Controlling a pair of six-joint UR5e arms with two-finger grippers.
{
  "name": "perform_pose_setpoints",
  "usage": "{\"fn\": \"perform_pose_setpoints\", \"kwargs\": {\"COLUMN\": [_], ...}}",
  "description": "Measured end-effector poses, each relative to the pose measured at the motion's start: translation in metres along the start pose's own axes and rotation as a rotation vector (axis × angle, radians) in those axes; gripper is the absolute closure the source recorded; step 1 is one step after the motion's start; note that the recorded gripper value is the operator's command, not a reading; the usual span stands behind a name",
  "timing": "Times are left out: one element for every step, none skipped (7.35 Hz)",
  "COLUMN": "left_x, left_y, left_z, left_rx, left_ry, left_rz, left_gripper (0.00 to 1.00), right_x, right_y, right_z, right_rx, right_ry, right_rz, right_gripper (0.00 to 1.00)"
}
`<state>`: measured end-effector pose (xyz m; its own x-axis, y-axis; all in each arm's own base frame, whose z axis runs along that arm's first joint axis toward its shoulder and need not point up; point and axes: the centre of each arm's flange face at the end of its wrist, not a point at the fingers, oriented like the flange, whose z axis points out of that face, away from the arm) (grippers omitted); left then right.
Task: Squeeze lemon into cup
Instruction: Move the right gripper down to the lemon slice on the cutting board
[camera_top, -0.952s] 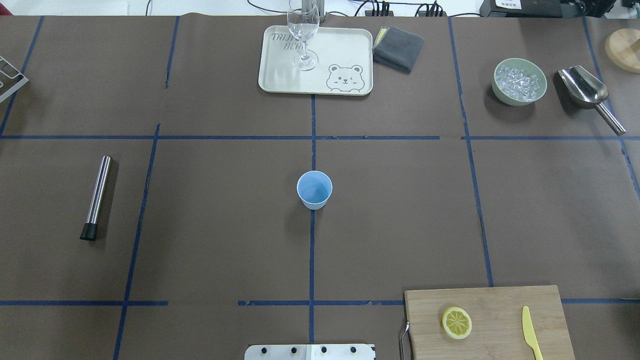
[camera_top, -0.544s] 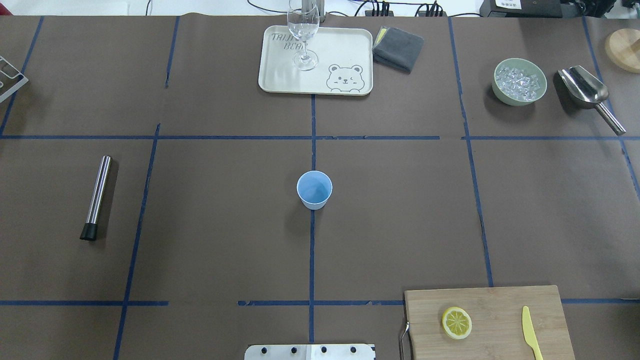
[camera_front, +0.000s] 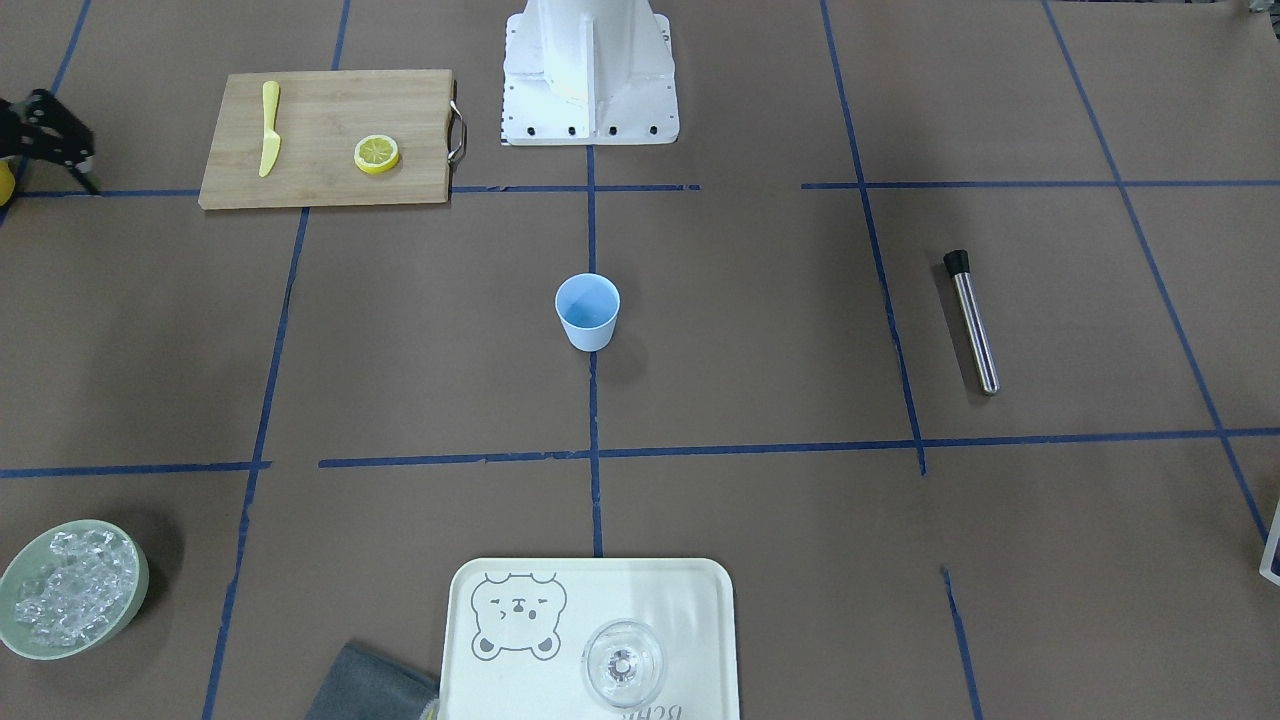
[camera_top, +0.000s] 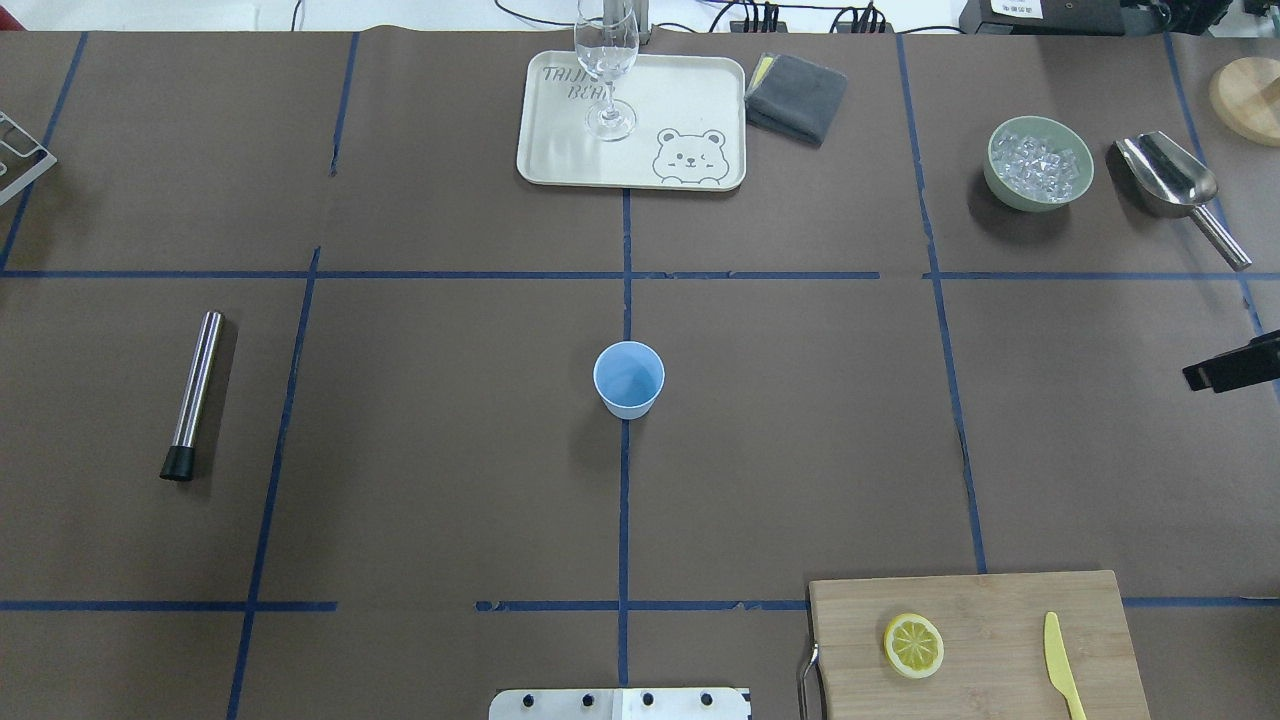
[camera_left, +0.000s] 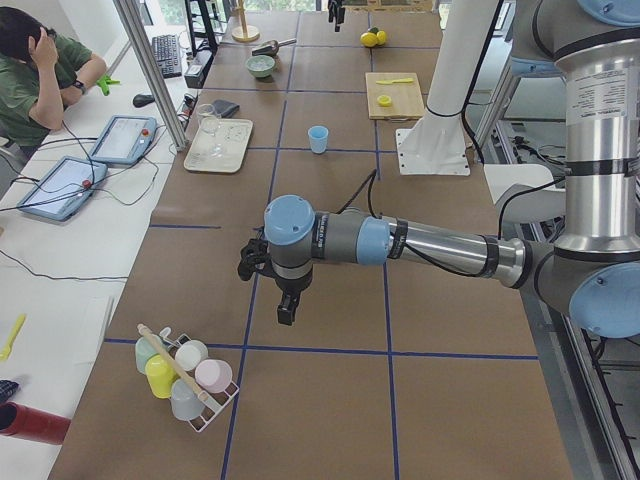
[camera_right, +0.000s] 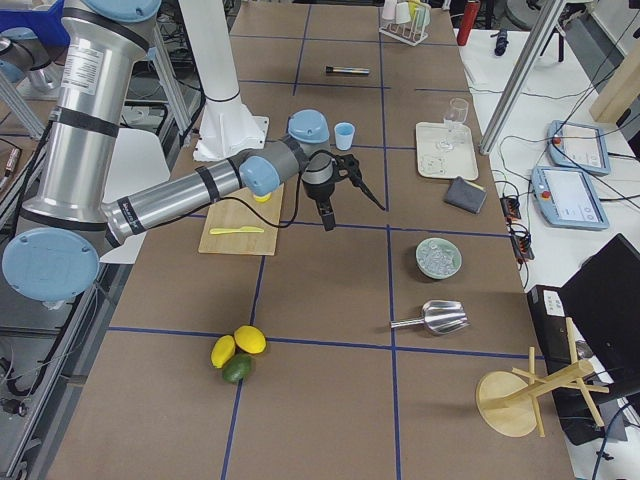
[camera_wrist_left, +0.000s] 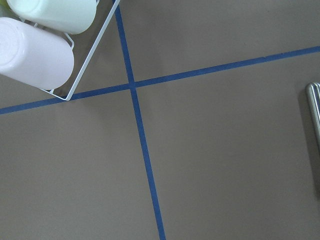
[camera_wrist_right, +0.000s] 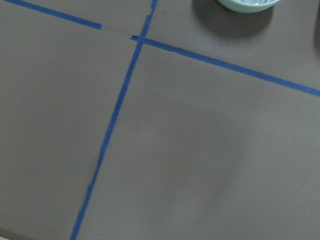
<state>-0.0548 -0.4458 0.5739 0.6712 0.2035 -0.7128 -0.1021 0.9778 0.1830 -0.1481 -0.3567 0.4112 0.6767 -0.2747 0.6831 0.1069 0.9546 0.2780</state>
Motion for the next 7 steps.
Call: {"fn": "perform_pose_setpoints", "kwargs": {"left_x": [0.001,0.001,0.001,0.001,0.001,0.001,0.001], "left_y": [0.000,-0.001,-0.001,-0.001,-0.001,-0.001,-0.001], "left_z": [-0.001,-0.001,-0.001,-0.001,-0.001,-0.001,-0.001], "left_rx": [0.001,0.002,0.003,0.003,0.003,0.003,0.003], "left_ry": [0.000,0.001,0.001,0.001,0.001,0.001,0.001], "left_rz": [0.001,0.001,0.001,0.001,0.001,0.001,0.001], "left_gripper": [0.00,0.00,0.00,0.00,0.00,0.00,0.00], "right_x": [-0.044,-0.082,-0.115,-0.141,-0.163,-0.182,-0.201], "right_y": [0.011,0.024,0.040,0.056,0.072,0.090,0.105], "right_z": [0.004,0.009,0.021,0.036,0.053,0.069,0.084], "right_rx": [-0.005,-0.007,-0.008,-0.009,-0.004,0.004,0.011], "right_ry": [-0.008,-0.012,-0.002,0.011,0.030,0.043,0.044], "right_rz": [0.052,0.097,0.114,0.122,0.144,0.158,0.161], "right_gripper": [0.00,0.00,0.01,0.03,0.02,0.00,0.00]}}
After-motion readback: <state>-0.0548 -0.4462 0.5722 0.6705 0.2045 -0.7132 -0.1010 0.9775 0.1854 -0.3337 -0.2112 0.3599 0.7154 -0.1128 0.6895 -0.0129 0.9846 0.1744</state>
